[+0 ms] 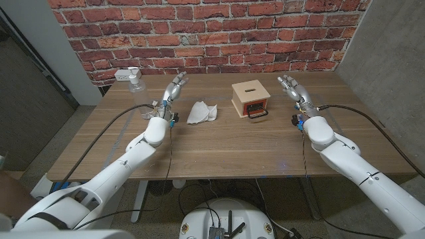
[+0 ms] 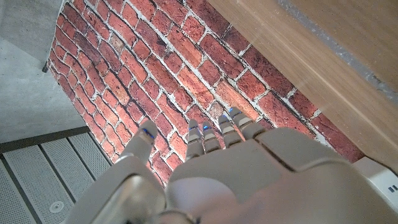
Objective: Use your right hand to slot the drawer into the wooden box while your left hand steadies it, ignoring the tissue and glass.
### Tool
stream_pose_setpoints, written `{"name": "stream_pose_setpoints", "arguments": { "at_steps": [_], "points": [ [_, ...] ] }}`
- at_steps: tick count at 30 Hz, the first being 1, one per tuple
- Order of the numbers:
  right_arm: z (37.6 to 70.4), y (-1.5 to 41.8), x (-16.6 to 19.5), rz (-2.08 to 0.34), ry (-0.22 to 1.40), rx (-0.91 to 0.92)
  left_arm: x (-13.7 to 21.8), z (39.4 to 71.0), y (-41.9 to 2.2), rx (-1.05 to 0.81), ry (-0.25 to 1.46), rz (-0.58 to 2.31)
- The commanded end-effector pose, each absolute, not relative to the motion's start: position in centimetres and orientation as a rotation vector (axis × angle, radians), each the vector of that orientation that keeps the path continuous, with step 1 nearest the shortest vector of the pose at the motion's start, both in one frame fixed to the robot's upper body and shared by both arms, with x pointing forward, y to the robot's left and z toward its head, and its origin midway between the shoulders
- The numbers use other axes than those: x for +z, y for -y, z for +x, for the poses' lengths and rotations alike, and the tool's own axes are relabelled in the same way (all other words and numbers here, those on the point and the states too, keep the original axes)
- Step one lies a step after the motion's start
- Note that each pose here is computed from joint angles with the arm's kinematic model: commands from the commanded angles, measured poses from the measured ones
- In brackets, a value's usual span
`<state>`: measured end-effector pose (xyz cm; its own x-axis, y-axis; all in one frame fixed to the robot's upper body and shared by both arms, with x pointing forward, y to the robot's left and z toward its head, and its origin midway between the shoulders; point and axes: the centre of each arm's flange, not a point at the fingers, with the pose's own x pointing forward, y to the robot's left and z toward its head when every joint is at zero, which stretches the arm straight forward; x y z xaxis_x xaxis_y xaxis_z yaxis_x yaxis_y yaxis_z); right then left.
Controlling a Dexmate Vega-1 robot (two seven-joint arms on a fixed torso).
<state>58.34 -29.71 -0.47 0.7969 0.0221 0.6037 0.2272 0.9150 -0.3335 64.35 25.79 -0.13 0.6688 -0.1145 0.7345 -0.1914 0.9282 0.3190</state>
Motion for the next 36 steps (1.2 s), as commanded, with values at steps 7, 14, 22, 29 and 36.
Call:
{"name": "stream_pose_setpoints", "arguments": {
  "at_steps": [7,14,22,29,36],
  "points": [
    [59.9,30.8,-1.4,-0.107,0.705,-0.004,-1.3,65.4,-26.9,-0.07,0.761,0.188],
    [60.4,30.9,-1.6,-0.036,0.7,0.058,-1.7,65.9,-26.9,-0.113,0.738,0.139],
    [61.0,31.2,-2.4,0.049,0.698,0.104,-2.3,66.2,-26.9,-0.141,0.703,0.078],
    [61.3,31.0,-3.0,0.081,0.672,0.129,-2.9,66.3,-27.0,-0.165,0.669,0.021],
    [62.1,30.9,-3.5,0.131,0.663,0.166,-3.3,66.9,-27.3,-0.22,0.636,-0.026]
  ]
}}
